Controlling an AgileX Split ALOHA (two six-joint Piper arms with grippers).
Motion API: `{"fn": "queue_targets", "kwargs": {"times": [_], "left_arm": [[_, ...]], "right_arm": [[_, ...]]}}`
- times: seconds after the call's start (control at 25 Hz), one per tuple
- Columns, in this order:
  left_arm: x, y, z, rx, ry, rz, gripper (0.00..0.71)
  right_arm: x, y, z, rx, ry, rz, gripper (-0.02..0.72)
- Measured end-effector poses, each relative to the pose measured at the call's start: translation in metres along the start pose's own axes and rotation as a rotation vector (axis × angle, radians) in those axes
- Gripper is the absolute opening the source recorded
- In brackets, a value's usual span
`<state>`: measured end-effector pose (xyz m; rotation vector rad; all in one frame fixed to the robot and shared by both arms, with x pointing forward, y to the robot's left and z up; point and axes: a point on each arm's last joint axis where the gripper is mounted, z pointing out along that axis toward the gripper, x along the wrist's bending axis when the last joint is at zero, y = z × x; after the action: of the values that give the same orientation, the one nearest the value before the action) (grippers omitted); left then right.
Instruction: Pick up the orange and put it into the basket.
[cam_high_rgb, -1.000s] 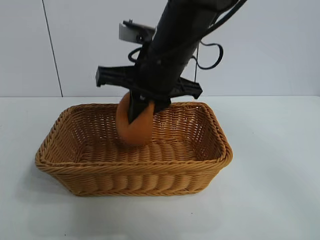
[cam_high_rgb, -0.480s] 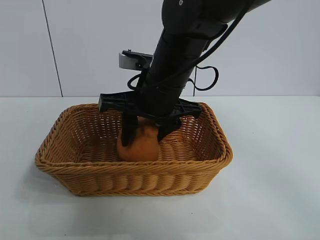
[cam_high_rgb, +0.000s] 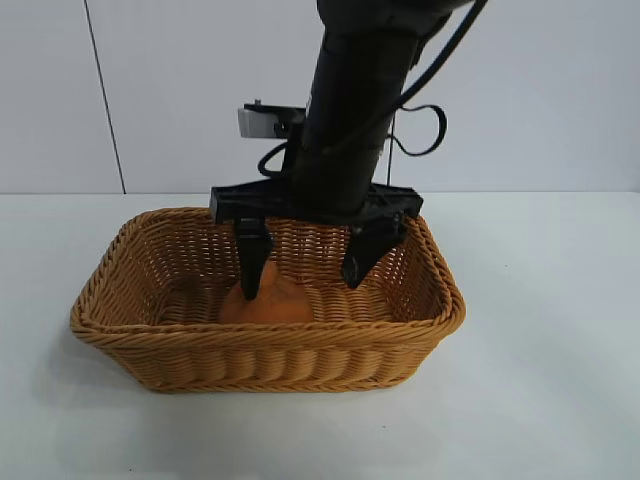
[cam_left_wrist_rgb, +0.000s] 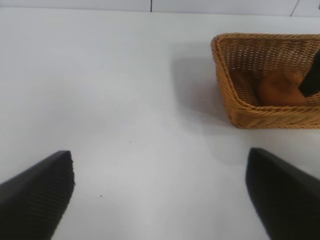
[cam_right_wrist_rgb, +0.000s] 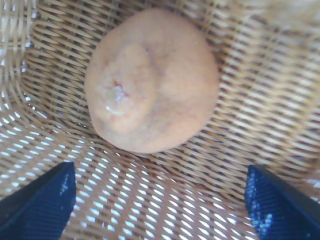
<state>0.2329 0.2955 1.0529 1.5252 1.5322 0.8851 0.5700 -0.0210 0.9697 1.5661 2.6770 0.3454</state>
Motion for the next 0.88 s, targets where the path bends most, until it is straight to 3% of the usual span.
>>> {"fn": "queue_targets", "kwargs": {"times": [0.2, 0.4, 0.88], "left_arm": [[0.000, 0.000, 0.000, 0.000, 0.000, 0.000, 0.661], [0.000, 0.000, 0.000, 0.000, 0.000, 0.000, 0.661], [0.000, 0.000, 0.000, 0.000, 0.000, 0.000, 0.661]], "right_arm": [[-0.001, 0.017, -0.043, 0.000, -0.059, -0.034, 0.631], [-0.018, 0.034, -0.067, -0.083, -0.057, 0.032, 0.631], [-0.179, 0.026, -0.085, -0.101, -0.166, 0.332, 0.631]]}}
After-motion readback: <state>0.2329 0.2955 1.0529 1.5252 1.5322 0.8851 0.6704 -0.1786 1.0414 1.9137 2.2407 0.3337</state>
